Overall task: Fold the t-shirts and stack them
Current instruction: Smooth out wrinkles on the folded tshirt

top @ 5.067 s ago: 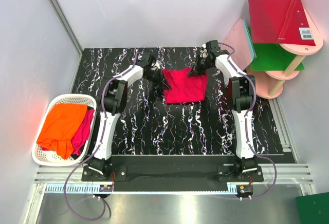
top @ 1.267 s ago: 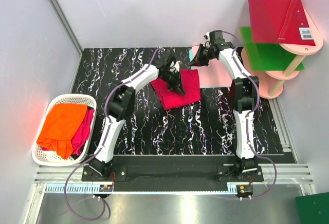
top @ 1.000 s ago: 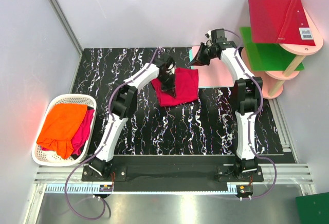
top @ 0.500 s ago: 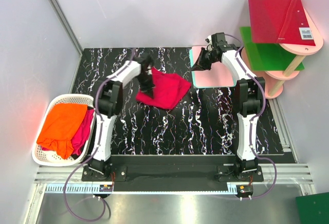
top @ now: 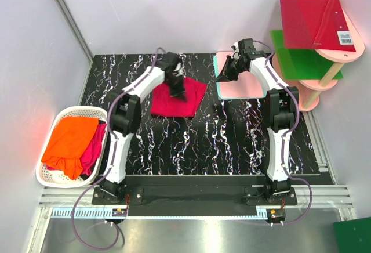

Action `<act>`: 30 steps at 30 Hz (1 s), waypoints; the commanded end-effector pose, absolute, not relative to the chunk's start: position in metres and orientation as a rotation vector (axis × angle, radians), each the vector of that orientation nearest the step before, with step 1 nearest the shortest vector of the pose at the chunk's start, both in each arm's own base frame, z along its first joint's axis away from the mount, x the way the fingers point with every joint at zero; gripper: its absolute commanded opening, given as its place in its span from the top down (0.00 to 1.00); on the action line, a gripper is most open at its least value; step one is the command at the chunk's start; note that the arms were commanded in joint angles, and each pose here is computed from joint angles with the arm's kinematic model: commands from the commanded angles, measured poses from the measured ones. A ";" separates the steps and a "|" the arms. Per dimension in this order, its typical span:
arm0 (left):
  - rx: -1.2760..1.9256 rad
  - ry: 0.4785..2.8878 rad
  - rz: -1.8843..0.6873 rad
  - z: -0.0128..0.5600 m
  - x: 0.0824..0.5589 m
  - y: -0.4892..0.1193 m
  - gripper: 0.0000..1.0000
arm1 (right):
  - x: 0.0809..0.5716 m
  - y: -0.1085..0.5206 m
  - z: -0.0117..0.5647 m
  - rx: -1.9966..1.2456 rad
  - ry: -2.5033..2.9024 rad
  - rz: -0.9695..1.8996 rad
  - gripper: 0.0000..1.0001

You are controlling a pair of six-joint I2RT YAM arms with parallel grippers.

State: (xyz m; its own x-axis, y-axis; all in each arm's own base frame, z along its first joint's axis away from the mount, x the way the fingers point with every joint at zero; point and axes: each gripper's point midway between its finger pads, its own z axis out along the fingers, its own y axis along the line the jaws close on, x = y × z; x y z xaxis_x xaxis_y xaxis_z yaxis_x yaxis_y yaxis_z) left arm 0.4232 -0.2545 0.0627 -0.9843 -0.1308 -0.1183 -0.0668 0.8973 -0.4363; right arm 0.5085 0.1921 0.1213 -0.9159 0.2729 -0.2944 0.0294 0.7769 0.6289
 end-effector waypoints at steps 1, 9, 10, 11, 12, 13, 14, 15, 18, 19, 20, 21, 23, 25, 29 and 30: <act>0.007 2.798 -0.988 0.101 0.430 -0.327 1.00 | 0.511 0.190 0.164 0.173 2.503 0.930 1.00; -0.001 2.768 -0.966 0.109 0.434 -0.323 0.94 | 0.507 0.212 0.140 0.193 2.564 1.137 0.96; -0.013 2.739 -0.935 0.117 0.440 -0.315 0.66 | 0.507 0.216 0.135 0.190 2.573 1.177 0.88; -0.029 2.740 -0.905 0.116 0.440 -0.309 0.53 | 0.504 0.223 0.138 0.161 2.562 1.232 0.82; -0.043 2.700 -0.856 0.129 0.446 -0.298 0.39 | 0.504 0.226 0.137 0.149 2.559 1.255 0.78; -0.064 2.681 -0.811 0.133 0.451 -0.285 0.15 | 0.505 0.230 0.139 0.132 2.550 1.276 0.70; -0.086 2.676 -0.764 0.132 0.452 -0.273 0.05 | 0.502 0.237 0.142 0.106 2.546 1.301 0.61; -0.110 2.620 -0.705 0.151 0.457 -0.259 0.01 | 0.502 0.240 0.142 0.103 2.548 1.308 0.50; -0.206 2.529 -0.578 0.173 0.467 -0.211 0.01 | 0.497 0.259 0.142 0.066 2.558 1.309 0.22; -0.259 2.507 -0.551 0.176 0.473 -0.190 0.01 | 0.494 0.266 0.137 0.053 2.572 1.309 0.18; -0.290 2.509 -0.530 0.174 0.472 -0.178 0.01 | 0.491 0.272 0.136 0.039 2.579 1.314 0.15; -0.310 2.494 -0.521 0.179 0.472 -0.168 0.01 | 0.485 0.282 0.133 0.015 2.593 1.321 0.15; -0.364 2.499 -0.495 0.173 0.474 -0.143 0.01 | 0.481 0.291 0.126 0.008 2.610 1.338 0.15; -0.403 2.497 -0.487 0.171 0.475 -0.126 0.01 | 0.479 0.300 0.121 0.006 2.626 1.345 0.17; -0.437 2.518 -0.480 0.161 0.471 -0.112 0.01 | 0.481 0.310 0.104 0.035 2.660 1.326 0.26; -0.436 2.522 -0.486 0.160 0.471 -0.111 0.01 | 0.483 0.312 0.102 0.034 2.660 1.317 0.26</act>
